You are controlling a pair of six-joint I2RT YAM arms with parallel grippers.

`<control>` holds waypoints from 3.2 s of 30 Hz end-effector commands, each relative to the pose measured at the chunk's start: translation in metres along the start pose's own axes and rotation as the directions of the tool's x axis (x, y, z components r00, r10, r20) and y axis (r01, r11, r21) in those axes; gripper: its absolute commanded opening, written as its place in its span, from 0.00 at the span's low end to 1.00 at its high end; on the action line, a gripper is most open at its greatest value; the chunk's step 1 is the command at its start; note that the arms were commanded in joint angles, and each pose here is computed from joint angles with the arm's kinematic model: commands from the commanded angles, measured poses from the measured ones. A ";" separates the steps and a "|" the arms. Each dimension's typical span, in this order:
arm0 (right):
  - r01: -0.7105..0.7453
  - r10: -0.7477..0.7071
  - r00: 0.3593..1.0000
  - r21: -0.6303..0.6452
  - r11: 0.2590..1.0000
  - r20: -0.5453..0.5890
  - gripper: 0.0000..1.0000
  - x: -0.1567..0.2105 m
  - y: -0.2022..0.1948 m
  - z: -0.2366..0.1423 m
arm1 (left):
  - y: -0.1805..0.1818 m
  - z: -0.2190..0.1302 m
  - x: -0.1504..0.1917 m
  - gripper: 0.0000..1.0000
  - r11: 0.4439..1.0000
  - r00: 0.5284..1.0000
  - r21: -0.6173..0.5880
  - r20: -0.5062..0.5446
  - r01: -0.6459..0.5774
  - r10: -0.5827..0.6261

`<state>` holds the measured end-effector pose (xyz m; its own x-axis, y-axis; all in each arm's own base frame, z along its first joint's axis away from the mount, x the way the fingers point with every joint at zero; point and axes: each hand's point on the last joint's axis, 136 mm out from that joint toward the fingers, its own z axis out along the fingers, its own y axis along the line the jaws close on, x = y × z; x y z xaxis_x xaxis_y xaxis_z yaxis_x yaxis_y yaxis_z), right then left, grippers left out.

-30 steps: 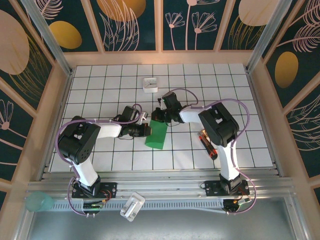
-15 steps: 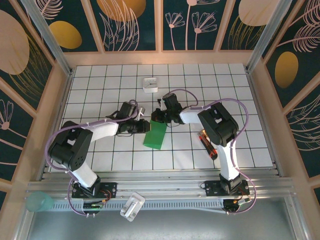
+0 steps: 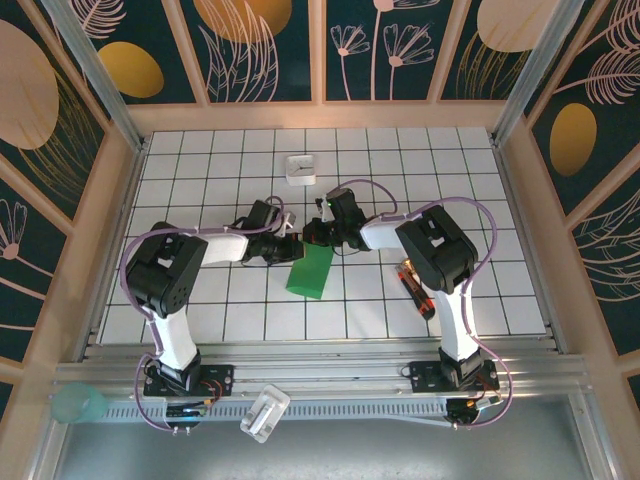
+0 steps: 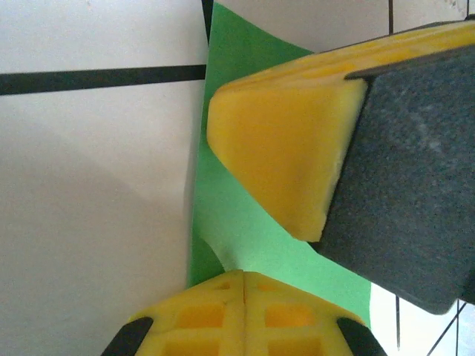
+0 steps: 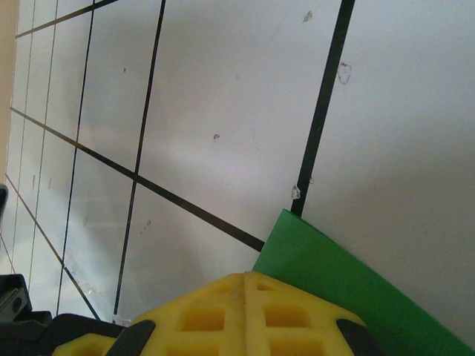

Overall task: Fold a paper plane with a square sheet of paper (pick it up from the middle)
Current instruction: First fold in half a square sheet of paper at the center of the table, then fold the triangle a second time at the center of the table.

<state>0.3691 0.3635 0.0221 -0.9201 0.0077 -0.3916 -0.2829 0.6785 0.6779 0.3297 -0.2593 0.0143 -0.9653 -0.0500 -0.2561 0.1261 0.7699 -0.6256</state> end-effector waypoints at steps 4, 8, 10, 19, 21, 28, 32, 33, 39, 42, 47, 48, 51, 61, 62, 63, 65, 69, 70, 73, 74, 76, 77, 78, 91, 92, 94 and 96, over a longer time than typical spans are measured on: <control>-0.044 0.058 0.996 0.197 0.980 -0.069 0.00 0.033 -0.062 -0.003 | 0.016 -0.001 0.034 0.00 0.999 0.996 -0.007 -0.079 0.034 -0.035; -0.042 0.058 0.996 0.206 0.978 -0.070 0.00 0.033 -0.065 -0.003 | 0.022 -0.007 0.059 0.00 0.999 0.990 -0.005 -0.131 0.049 -0.049; -0.044 0.060 0.996 0.211 0.976 -0.072 0.00 0.034 -0.067 -0.002 | 0.024 -0.011 0.067 0.00 0.999 0.988 -0.009 -0.144 0.051 -0.052; -0.049 0.068 0.995 0.229 0.972 -0.076 0.00 0.037 -0.072 -0.001 | 0.027 -0.020 0.101 0.00 0.996 0.973 0.024 -0.214 0.090 -0.083; -0.048 0.068 0.995 0.234 0.971 -0.076 0.00 0.037 -0.073 -0.001 | 0.028 -0.022 0.109 0.00 0.995 0.971 0.026 -0.223 0.099 -0.091; -0.048 0.068 0.995 0.244 0.969 -0.076 0.00 0.038 -0.075 -0.002 | 0.025 -0.028 0.130 0.00 0.996 0.965 0.037 -0.252 0.086 -0.074; -0.047 0.068 0.995 0.249 0.967 -0.075 0.00 0.038 -0.076 -0.003 | 0.026 -0.030 0.142 0.00 0.996 0.961 0.028 -0.266 0.090 -0.079; -0.047 0.067 0.995 0.249 0.967 -0.074 0.00 0.038 -0.076 -0.003 | 0.028 -0.031 0.144 0.00 0.996 0.960 0.018 -0.266 0.093 -0.084; -0.042 0.063 0.995 0.254 0.966 -0.073 0.00 0.038 -0.077 -0.003 | 0.031 -0.035 0.157 0.00 0.993 0.958 0.000 -0.265 0.115 -0.111; -0.040 0.061 0.995 0.256 0.966 -0.074 0.00 0.038 -0.078 -0.003 | 0.030 -0.036 0.163 0.00 0.993 0.956 0.005 -0.272 0.116 -0.111; -0.039 0.060 0.995 0.259 0.965 -0.076 0.00 0.039 -0.078 -0.003 | 0.030 -0.040 0.167 0.00 0.994 0.955 -0.009 -0.278 0.107 -0.105; -0.039 0.061 0.995 0.260 0.965 -0.078 0.00 0.039 -0.079 -0.002 | 0.026 -0.042 0.163 0.00 0.995 0.959 -0.002 -0.268 0.096 -0.093; -0.035 0.058 0.995 0.261 0.965 -0.080 0.00 0.039 -0.079 -0.003 | -0.001 -0.051 0.130 0.00 0.997 0.985 0.070 -0.171 0.045 -0.032; -0.033 0.056 0.995 0.246 0.969 -0.086 0.00 0.042 -0.077 -0.001 | -0.039 -0.048 0.027 0.00 0.980 0.997 0.194 0.060 0.043 -0.056; -0.033 0.056 0.995 0.244 0.969 -0.087 0.00 0.041 -0.076 -0.002 | -0.038 -0.043 0.021 0.00 0.980 0.996 0.196 0.062 0.045 -0.058; -0.032 0.055 0.995 0.245 0.969 -0.086 0.00 0.041 -0.077 -0.002 | -0.036 -0.038 0.017 0.00 0.981 0.996 0.191 0.062 0.047 -0.060; -0.029 0.052 0.995 0.244 0.969 -0.087 0.00 0.041 -0.076 -0.002 | -0.032 -0.029 0.009 0.00 0.983 0.997 0.178 0.057 0.039 -0.049; -0.027 0.049 0.995 0.246 0.969 -0.087 0.00 0.041 -0.077 -0.002 | -0.009 -0.006 0.019 0.00 0.990 0.998 0.124 -0.007 0.061 -0.061; -0.025 0.048 0.995 0.247 0.969 -0.088 0.00 0.041 -0.077 -0.002 | -0.004 -0.002 0.024 0.00 0.991 0.997 0.116 -0.027 0.071 -0.068; -0.022 0.046 0.995 0.255 0.967 -0.089 0.00 0.041 -0.078 -0.003 | 0.005 -0.002 0.040 0.00 0.992 0.995 0.098 -0.063 0.081 -0.076; -0.021 0.046 0.995 0.259 0.966 -0.090 0.00 0.042 -0.080 -0.003 | 0.009 -0.004 0.047 0.00 0.993 0.995 0.085 -0.073 0.078 -0.071; -0.020 0.044 0.995 0.259 0.966 -0.089 0.00 0.041 -0.080 -0.003 | 0.015 -0.008 0.062 0.00 0.995 0.992 0.065 -0.101 0.079 -0.073; -0.020 0.044 0.995 0.260 0.965 -0.088 0.00 0.040 -0.080 -0.003 | 0.018 -0.010 0.072 0.00 0.995 0.990 0.058 -0.121 0.078 -0.071; -0.016 0.041 0.995 0.261 0.965 -0.091 0.00 0.040 -0.080 -0.002 | 0.021 -0.011 0.081 0.00 0.996 0.988 0.048 -0.140 0.076 -0.069; 0.077 -0.050 0.987 0.176 0.981 -0.153 0.00 0.030 -0.064 0.010 | 0.008 -0.048 0.142 0.00 0.999 0.978 0.044 -0.207 0.028 -0.018; 0.093 -0.067 0.984 0.156 0.983 -0.163 0.00 0.029 -0.059 0.010 | -0.005 -0.052 0.133 0.00 0.995 0.985 0.096 -0.175 0.010 0.007; 0.136 -0.118 0.978 0.101 0.986 -0.171 0.00 0.021 -0.044 0.007 | -0.034 -0.063 0.107 0.04 0.981 0.996 0.188 -0.072 -0.044 0.059; 0.180 -0.171 0.971 0.039 0.983 -0.168 0.00 0.012 -0.023 -0.001 | -0.052 -0.075 0.074 0.12 0.969 0.997 0.235 0.058 -0.072 0.060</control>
<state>0.3816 0.3617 0.0243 -0.8748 -0.1325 -0.4660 -0.4213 0.6830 0.5967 0.2068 -0.2428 0.0404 -0.9737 0.0359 -0.2249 0.1892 0.6773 -0.7110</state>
